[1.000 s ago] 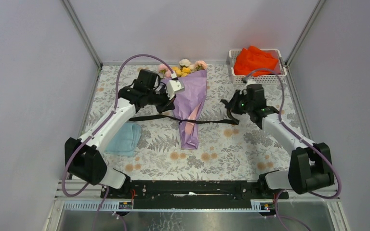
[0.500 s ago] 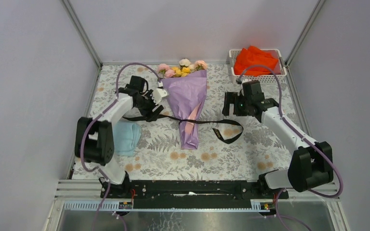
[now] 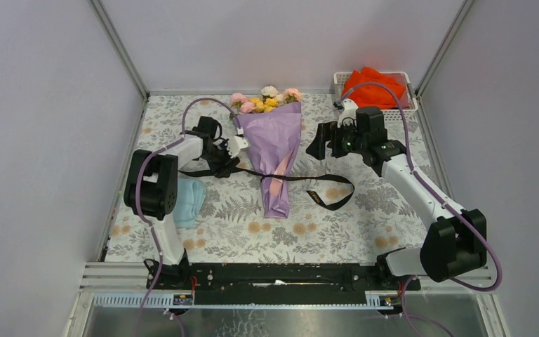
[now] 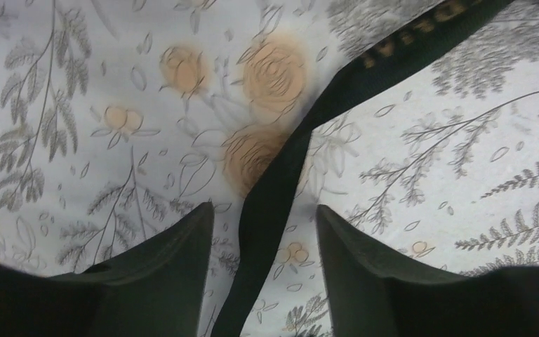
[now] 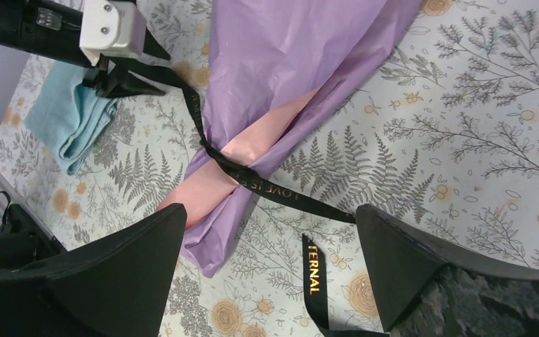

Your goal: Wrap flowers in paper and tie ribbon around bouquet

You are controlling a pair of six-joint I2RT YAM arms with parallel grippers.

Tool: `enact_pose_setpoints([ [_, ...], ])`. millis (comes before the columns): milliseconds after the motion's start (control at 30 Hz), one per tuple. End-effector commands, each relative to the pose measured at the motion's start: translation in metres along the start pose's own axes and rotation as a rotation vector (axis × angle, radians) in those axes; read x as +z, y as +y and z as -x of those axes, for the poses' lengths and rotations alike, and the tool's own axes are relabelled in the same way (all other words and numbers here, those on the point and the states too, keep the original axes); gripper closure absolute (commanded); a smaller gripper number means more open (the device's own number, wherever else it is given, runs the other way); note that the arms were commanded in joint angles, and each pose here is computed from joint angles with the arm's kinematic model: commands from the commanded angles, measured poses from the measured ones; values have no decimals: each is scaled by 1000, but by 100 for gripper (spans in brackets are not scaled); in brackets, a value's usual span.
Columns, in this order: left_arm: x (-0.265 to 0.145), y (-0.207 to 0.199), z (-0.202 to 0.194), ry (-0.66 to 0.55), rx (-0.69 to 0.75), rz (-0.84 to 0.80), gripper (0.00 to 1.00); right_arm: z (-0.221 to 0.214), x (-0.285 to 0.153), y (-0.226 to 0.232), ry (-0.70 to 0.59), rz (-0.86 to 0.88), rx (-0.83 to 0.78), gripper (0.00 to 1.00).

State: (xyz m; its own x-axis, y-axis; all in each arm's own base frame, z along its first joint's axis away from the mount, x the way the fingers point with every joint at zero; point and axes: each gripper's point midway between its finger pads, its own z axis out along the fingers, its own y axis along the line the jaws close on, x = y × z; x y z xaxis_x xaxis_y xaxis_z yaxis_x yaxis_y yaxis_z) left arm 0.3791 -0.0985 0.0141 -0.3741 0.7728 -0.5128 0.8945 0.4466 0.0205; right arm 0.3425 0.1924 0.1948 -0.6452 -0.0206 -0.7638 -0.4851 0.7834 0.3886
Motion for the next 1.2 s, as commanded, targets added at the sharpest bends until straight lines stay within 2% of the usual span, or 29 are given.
enact_pose_setpoints([
  [0,19,-15,-2,12,77,-13,53,5,4,14,-35,83,-44,1],
  [33,21,-22,-5,22,92,-28,66,5,5,15,-37,90,-42,1],
  [67,20,-28,-6,22,109,-38,84,5,5,16,-38,98,-41,1],
  [133,16,-34,-5,14,116,-47,100,4,6,20,-40,123,-43,2],
  [300,-8,-48,8,-38,97,-59,100,2,10,29,-36,177,-58,2],
  [433,-43,-59,42,-180,78,-49,100,-3,17,49,-25,250,-100,3],
  [500,-60,-68,60,-259,69,-58,100,-9,23,66,-14,296,-155,3],
  [600,-80,-81,82,-353,46,-87,100,-16,39,99,-29,384,-329,4],
  [733,-95,-88,96,-390,3,-123,100,-17,66,119,-50,449,-495,5],
  [800,-97,-89,97,-389,-18,-132,100,-19,78,110,8,415,-516,6],
  [867,-98,-92,98,-395,-24,-135,100,-29,84,86,110,308,-522,11],
  [933,-100,-93,99,-407,-32,-135,100,-44,83,54,216,216,-519,23],
  [967,-99,-93,99,-410,-38,-129,100,-51,81,36,264,172,-505,32],
  [1000,-99,-92,99,-413,-45,-123,100,-60,79,19,310,130,-499,36],
  [1033,-98,-89,99,-413,-50,-112,100,-72,77,4,362,96,-512,36],
  [1100,-96,-82,101,-410,-69,-87,100,-95,73,-13,453,74,-570,29],
  [1167,-93,-76,102,-407,-88,-67,100,-103,74,-20,470,75,-611,23],
])
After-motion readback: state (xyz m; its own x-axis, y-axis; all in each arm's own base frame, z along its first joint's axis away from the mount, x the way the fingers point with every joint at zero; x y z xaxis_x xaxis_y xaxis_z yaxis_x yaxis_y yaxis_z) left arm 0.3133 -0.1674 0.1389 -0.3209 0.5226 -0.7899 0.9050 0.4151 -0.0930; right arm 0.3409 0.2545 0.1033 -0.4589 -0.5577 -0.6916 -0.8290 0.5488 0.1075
